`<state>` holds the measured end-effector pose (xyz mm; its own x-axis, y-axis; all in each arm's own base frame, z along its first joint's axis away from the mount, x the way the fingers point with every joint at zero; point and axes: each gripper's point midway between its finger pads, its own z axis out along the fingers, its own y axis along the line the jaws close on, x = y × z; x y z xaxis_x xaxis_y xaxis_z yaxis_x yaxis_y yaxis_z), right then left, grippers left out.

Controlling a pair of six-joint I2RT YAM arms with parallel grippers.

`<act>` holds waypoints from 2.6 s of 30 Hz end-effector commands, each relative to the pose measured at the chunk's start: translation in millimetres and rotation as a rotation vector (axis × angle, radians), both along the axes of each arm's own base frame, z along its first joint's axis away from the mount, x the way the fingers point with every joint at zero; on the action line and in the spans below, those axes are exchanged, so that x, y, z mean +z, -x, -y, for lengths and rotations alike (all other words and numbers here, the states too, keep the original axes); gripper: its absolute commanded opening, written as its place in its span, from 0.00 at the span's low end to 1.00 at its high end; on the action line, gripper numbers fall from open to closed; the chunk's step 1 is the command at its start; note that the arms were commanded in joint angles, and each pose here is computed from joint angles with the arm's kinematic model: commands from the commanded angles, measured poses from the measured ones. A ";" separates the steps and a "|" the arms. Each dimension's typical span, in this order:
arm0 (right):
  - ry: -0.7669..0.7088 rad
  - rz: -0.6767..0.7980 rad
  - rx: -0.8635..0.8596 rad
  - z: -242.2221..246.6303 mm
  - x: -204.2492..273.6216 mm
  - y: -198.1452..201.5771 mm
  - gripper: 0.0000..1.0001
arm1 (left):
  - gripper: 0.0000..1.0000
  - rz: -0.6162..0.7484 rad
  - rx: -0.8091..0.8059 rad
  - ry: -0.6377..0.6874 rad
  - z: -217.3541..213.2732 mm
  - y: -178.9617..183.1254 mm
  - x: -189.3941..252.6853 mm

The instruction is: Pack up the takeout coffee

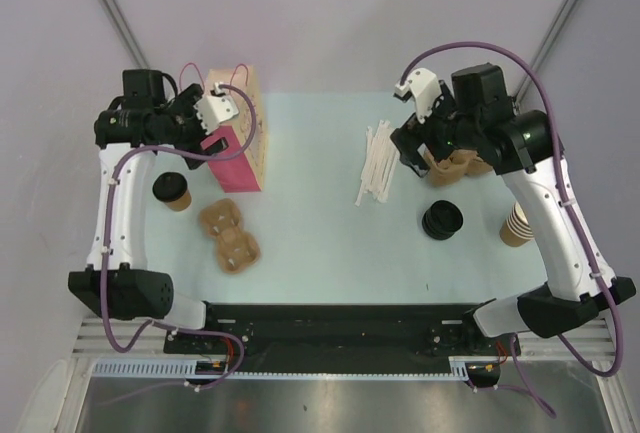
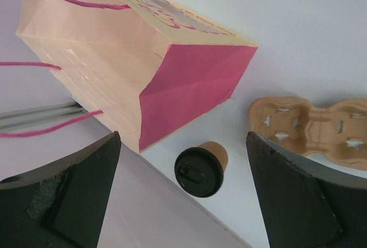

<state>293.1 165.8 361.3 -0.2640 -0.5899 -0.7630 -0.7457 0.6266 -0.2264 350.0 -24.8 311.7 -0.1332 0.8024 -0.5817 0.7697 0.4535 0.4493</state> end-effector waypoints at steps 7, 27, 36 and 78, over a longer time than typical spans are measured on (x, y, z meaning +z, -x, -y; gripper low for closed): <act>-0.001 -0.040 -0.102 34.0 -8.0 -2.8 1.00 | 0.86 0.066 -0.132 -0.107 -0.1 -62.4 -30.0; -0.117 -0.019 -0.090 26.9 24.6 -14.5 1.00 | 0.00 -0.001 -0.318 0.046 101.1 -28.0 3.0; -0.154 0.012 -0.143 33.5 37.1 -27.2 1.00 | 0.00 -0.080 -0.399 0.045 179.3 57.9 9.8; -0.253 0.134 0.157 -91.5 65.1 -96.3 0.91 | 0.87 0.131 -0.252 0.621 178.9 163.9 177.3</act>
<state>380.9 229.6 406.8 -0.1811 -0.4441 -0.8775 -0.7833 0.6046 -0.1444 172.5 -239.3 424.2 0.1221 0.5218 -0.8443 0.9252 0.2481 0.2872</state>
